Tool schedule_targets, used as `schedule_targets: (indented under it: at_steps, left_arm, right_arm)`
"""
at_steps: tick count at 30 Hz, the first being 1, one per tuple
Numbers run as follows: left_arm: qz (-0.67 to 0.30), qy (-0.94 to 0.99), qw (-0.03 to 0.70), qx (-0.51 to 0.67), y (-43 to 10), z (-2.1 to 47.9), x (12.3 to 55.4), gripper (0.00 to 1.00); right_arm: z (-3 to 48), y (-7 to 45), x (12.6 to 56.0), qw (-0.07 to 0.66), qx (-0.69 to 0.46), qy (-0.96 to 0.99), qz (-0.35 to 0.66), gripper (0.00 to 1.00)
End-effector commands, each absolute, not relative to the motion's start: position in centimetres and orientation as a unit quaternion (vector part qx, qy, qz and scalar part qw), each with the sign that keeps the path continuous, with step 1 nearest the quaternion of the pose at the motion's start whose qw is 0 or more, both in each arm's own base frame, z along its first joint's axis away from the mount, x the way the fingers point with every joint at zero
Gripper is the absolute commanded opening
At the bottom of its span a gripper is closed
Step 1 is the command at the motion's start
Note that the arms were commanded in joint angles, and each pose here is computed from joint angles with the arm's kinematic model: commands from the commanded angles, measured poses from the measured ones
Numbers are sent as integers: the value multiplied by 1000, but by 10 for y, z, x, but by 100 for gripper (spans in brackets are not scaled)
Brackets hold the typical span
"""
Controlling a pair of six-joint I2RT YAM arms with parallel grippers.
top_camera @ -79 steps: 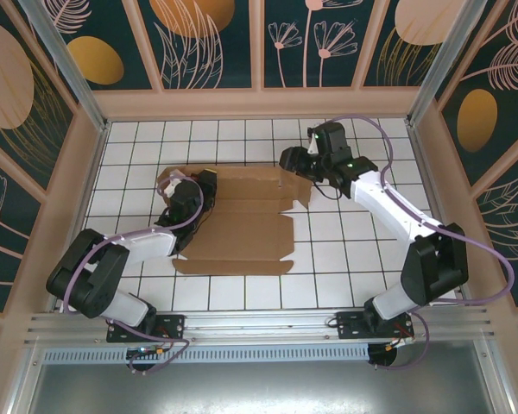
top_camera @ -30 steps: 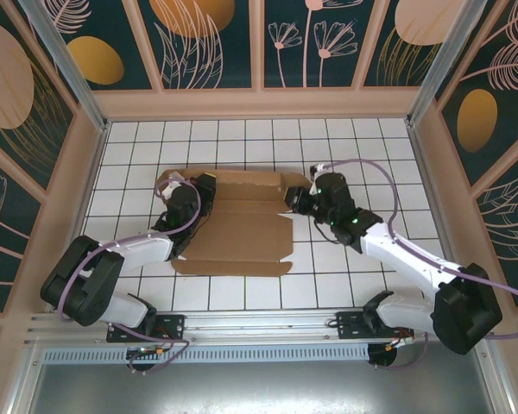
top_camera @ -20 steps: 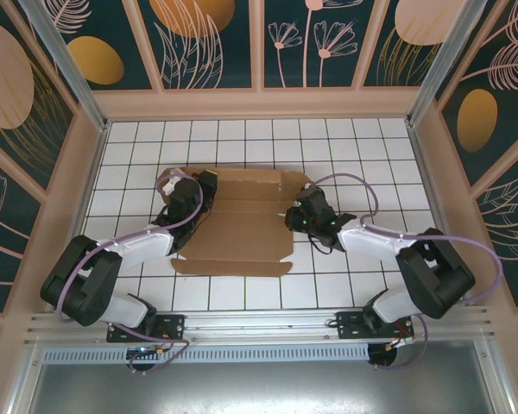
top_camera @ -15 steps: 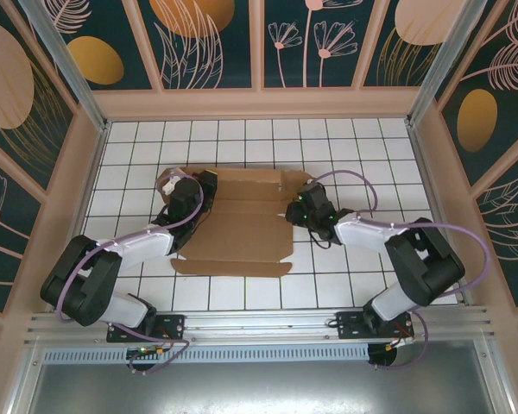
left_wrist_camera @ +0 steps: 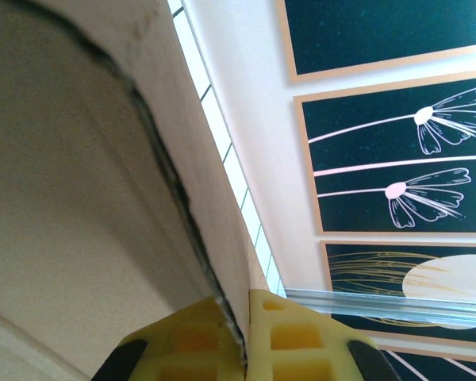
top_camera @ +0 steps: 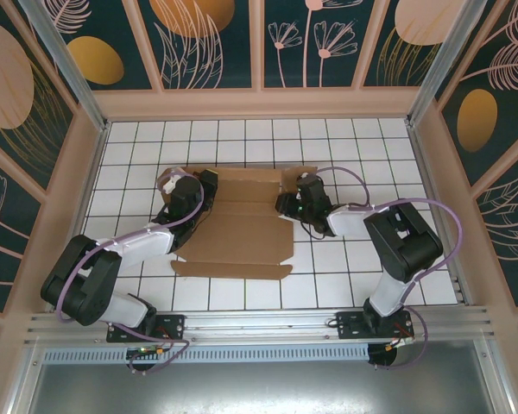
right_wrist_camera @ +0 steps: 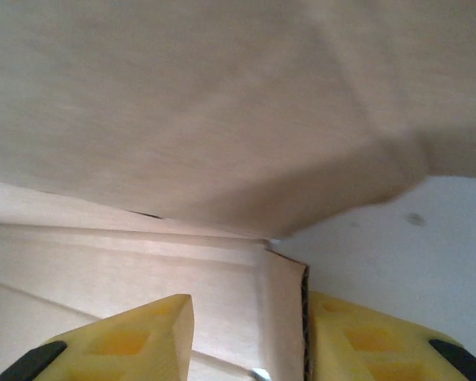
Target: Fold the paper box
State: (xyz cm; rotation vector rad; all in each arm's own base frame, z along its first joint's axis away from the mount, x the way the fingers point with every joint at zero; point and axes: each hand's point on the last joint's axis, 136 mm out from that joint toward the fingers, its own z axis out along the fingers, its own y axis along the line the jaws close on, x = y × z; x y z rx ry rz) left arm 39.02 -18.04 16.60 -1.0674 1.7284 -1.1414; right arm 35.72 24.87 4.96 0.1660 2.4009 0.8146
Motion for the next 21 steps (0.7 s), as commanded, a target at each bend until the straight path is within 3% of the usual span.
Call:
schedule_targets:
  at_steps: [1, 14, 21]
  left_arm:
    - [-400, 725, 373, -419, -178, 134, 381, 0]
    - [-400, 723, 375, -420, -174, 133, 377, 0]
    - [-396, 726, 380, -415, -168, 124, 367, 0]
  right_arm:
    - [86, 274, 354, 333, 28, 866, 372, 35]
    - [45, 296, 341, 299, 6, 885, 356, 35]
    - [113, 286, 320, 361, -57, 850, 379, 39]
